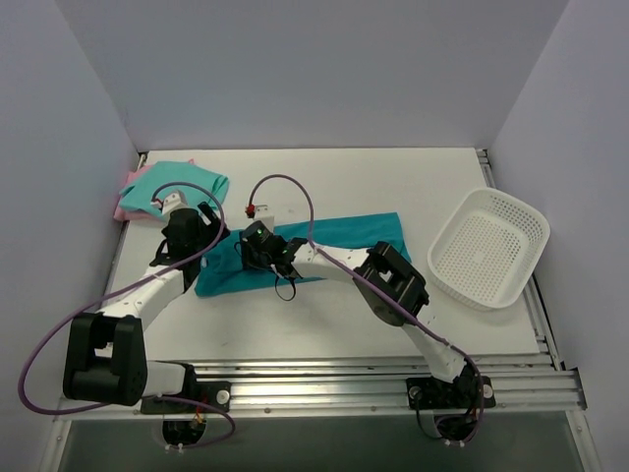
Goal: Fold and stack the t-shirts
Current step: Fold the tshirt
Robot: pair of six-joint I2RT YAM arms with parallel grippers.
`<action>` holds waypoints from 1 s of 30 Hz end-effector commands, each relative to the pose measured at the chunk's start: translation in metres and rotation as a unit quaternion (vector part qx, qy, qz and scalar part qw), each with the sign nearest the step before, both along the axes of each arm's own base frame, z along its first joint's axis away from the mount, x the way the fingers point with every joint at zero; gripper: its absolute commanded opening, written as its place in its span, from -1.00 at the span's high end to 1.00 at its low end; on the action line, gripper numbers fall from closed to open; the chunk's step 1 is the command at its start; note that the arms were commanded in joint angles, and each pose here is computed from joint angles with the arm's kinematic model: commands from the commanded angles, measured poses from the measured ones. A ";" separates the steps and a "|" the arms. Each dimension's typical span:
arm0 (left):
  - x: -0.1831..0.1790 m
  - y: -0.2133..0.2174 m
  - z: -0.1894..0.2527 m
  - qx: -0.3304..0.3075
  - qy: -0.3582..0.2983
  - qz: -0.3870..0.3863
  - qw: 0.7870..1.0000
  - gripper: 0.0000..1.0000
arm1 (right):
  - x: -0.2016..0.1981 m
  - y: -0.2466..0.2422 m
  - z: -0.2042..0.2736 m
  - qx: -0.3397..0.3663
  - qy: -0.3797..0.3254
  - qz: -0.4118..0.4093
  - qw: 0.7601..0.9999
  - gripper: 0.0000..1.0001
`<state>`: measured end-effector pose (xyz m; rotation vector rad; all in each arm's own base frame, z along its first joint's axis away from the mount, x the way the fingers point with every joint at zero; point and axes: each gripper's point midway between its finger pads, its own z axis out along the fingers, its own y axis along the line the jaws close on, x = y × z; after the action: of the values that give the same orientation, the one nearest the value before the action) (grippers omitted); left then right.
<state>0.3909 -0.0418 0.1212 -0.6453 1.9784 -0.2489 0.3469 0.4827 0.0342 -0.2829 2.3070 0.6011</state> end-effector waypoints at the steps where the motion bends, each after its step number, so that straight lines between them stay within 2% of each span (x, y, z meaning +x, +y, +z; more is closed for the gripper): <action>1: 0.007 -0.002 0.010 -0.002 -0.027 -0.002 1.000 -0.74 | 0.001 0.004 0.038 0.026 -0.018 0.001 0.999 0.24; 9: 0.008 -0.002 0.008 -0.001 -0.028 -0.002 1.000 -0.74 | -0.005 0.008 0.084 0.059 -0.036 0.009 0.998 0.22; 14: 0.010 -0.002 0.008 0.000 -0.028 -0.001 1.000 -0.74 | 0.000 0.011 0.075 0.051 -0.036 0.012 0.998 0.22; 24: 0.011 -0.002 0.004 0.004 -0.026 -0.003 1.000 -0.74 | 0.021 0.015 0.026 0.042 -0.009 0.011 0.999 0.24; 30: 0.012 -0.002 0.001 0.007 -0.024 -0.004 1.000 -0.74 | 0.044 0.006 0.022 0.040 -0.008 0.000 0.999 0.24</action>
<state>0.3948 -0.0423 0.1121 -0.6443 1.9848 -0.2452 0.3717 0.4861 0.0317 -0.2612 2.3119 0.6554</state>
